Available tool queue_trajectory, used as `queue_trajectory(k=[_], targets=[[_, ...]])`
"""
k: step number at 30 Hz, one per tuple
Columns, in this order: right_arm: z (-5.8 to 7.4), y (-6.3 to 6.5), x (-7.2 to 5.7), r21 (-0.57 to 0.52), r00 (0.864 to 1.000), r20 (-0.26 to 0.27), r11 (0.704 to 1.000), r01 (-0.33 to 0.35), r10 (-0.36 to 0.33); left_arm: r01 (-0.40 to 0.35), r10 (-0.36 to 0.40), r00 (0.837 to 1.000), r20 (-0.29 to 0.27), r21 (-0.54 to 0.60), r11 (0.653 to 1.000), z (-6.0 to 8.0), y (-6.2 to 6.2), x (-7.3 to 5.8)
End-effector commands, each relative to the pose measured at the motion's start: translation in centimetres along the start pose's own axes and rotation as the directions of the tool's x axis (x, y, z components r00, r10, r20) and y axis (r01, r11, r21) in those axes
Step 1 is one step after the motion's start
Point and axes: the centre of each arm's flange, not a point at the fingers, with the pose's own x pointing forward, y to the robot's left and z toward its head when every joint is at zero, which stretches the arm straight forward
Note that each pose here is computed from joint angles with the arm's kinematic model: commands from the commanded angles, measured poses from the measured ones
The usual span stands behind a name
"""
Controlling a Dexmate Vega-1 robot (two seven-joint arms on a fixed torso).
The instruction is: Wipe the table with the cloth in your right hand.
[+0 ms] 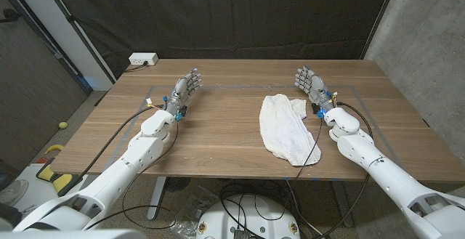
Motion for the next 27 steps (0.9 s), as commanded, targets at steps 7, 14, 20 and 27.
queue_trajectory(k=[7,14,20,27], targets=[[0.7,0.0,-0.1,-0.098,1.000,0.005,0.995,0.011,-0.011,0.023,-0.023,1.000,-0.002,-0.003,1.000,0.0,-0.2,0.7],[1.3,0.1,-0.9,-0.198,1.000,-0.004,0.980,0.022,-0.023,0.029,-0.029,1.000,-0.010,-0.003,1.000,-0.1,-0.3,1.1],[1.8,0.5,-1.4,-0.296,1.000,0.002,0.955,0.025,-0.026,0.037,-0.037,0.999,-0.013,-0.004,0.999,-0.3,-0.4,1.3],[3.1,1.8,-1.9,-0.471,1.000,0.022,0.882,0.024,-0.015,0.043,-0.043,0.999,-0.014,0.004,0.999,-0.1,-0.4,1.3]])
